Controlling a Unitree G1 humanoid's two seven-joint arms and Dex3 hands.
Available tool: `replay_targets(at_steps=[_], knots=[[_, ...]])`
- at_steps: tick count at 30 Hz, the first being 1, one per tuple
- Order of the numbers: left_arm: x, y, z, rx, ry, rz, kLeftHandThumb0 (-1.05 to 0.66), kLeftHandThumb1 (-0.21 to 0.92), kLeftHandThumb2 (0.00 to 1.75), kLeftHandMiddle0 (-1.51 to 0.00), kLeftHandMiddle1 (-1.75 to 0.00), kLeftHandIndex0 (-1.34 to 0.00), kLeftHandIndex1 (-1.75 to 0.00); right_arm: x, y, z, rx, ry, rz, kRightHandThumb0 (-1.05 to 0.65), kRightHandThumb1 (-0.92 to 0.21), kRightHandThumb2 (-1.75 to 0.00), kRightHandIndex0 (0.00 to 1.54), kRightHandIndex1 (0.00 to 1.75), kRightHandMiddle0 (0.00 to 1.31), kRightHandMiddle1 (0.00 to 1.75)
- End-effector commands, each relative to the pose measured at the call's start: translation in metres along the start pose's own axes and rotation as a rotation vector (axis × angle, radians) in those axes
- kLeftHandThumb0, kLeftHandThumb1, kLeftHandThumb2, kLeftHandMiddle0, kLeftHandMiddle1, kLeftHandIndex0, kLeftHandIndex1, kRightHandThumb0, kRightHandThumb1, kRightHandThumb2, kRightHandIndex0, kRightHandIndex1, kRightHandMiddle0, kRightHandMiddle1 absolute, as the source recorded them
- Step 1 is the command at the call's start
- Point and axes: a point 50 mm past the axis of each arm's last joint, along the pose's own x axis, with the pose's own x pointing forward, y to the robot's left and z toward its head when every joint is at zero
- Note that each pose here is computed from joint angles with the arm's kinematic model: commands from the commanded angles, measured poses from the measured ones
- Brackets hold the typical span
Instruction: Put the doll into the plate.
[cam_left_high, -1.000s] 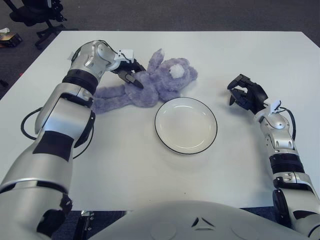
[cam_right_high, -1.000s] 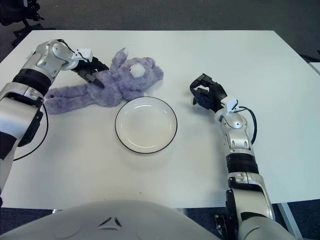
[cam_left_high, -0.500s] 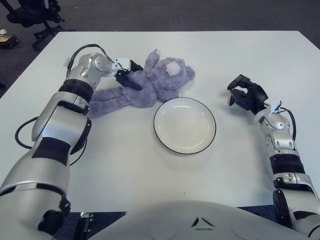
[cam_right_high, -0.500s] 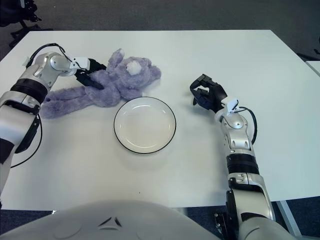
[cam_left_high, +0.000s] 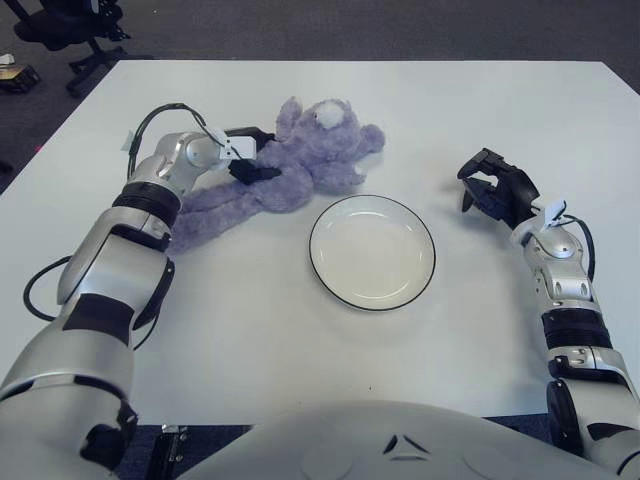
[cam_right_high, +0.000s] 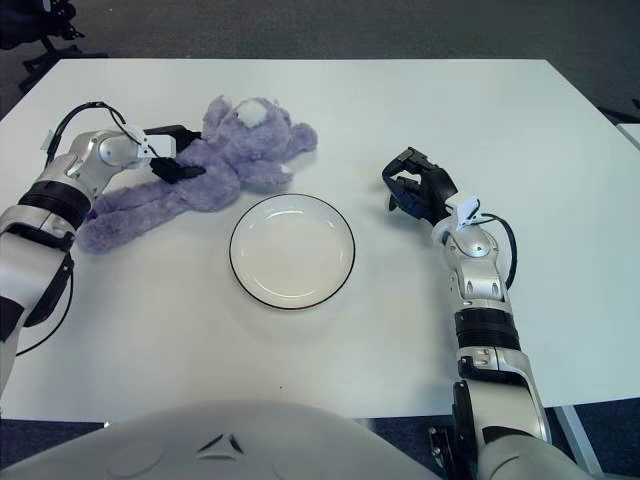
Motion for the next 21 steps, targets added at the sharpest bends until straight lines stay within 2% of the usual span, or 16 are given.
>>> replay_targets(at_steps=[1,3,7,11,20,21], knots=[[-0.002,-0.026,-0.012,0.018,0.049,-0.083,0.11,0.4,1.03,-0.87,-1.75,-0.67,-1.75,-0.008,0.003,-0.02,0.012,0.104,0.017,-0.35,-0.92,-0.38,0.79,1.64,0.35,1.59],[-0.002,-0.026,-0.012,0.019,0.048,-0.082,0.11,0.4,1.03,-0.87,-1.75,-0.67,-1.75,-0.008,0.003,-0.02,0.012,0.104,0.017,-0.35,-0.92,-0.38,0.79,1.64,0.35,1.59],[0.001,-0.021,-0.006,0.111,0.021,0.02,0.12,0.39,1.07,-0.86,-1.75,-0.66,-1.75,-0.007,0.003,-0.023,0.014,0.111,0.021,-0.35,-0.92,-0.38,0.79,1.64,0.35,1.59],[0.002,-0.008,0.001,0.188,-0.009,0.158,0.14,0.39,1.09,-0.85,-1.75,-0.66,-1.75,-0.007,0.003,-0.025,0.012,0.115,0.024,-0.35,-0.92,-0.39,0.79,1.65,0.34,1.6],[0.003,-0.008,0.001,0.207,-0.013,0.183,0.15,0.38,1.11,-0.84,-1.75,-0.65,-1.75,-0.006,0.003,-0.025,0.012,0.114,0.025,-0.35,-0.92,-0.39,0.78,1.65,0.33,1.6],[0.0,0.002,0.003,0.211,-0.04,0.26,0.15,0.38,1.11,-0.84,-1.75,-0.65,-1.75,-0.006,0.003,-0.026,0.008,0.119,0.031,-0.35,-0.92,-0.39,0.78,1.65,0.33,1.6]])
